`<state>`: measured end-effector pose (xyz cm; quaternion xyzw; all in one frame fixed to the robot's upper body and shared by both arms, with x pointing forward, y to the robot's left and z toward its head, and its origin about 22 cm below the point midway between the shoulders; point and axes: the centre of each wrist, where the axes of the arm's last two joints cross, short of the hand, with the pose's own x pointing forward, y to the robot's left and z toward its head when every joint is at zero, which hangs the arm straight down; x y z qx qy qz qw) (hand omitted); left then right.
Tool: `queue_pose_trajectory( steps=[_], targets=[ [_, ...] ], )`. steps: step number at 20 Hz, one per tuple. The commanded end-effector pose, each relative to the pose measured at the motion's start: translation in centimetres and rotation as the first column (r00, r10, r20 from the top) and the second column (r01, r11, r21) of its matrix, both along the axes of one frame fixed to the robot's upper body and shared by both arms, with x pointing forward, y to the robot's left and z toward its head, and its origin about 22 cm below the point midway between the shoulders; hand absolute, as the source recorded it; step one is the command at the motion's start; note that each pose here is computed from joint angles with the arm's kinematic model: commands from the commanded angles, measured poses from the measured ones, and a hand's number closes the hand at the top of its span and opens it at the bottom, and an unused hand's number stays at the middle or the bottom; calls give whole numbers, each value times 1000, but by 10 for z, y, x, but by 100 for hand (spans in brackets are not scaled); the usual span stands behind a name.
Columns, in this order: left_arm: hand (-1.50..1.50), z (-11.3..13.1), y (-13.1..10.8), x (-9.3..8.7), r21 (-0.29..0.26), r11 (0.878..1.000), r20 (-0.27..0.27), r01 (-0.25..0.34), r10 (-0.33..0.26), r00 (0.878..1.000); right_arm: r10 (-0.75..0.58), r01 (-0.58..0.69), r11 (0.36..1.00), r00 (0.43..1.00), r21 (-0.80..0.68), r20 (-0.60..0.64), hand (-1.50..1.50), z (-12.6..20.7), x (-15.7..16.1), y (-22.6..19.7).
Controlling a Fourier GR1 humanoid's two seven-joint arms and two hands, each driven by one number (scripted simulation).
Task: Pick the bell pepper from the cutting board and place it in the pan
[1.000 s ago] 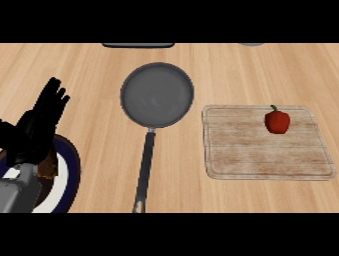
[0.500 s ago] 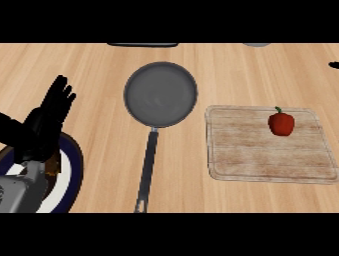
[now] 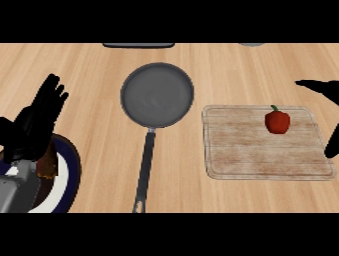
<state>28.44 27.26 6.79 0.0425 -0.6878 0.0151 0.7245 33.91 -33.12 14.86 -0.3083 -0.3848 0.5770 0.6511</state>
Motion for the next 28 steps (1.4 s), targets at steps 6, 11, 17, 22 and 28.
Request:
queue_pose_trajectory(
  steps=[6, 11, 17, 22, 28],
  targets=[
    [0, -14, -5, -6, -9, 1000, -7, -13, 13, 1000, 29, -24, 976, 999, -215, 18, -150, -7, -20, 41],
    [0, -6, -2, 10, 22, 1000, 8, -11, 11, 1000, 20, -15, 984, 999, -177, 30, -150, 5, 4, 76],
    [0, -22, -12, -8, -3, 1000, 2, 5, -5, 1000, 2, -7, 975, 1000, -224, -24, -150, -19, 24, 75],
    [0, -3, 11, 2, -20, 1000, 1, -2, 2, 1000, -52, 48, 964, 999, -263, -10, -150, -53, 26, 83],
    [0, -1, 7, 6, -10, 1000, -1, 19, -19, 1000, -57, 54, 974, 998, -220, -9, -150, -48, 40, 56]
  ],
)
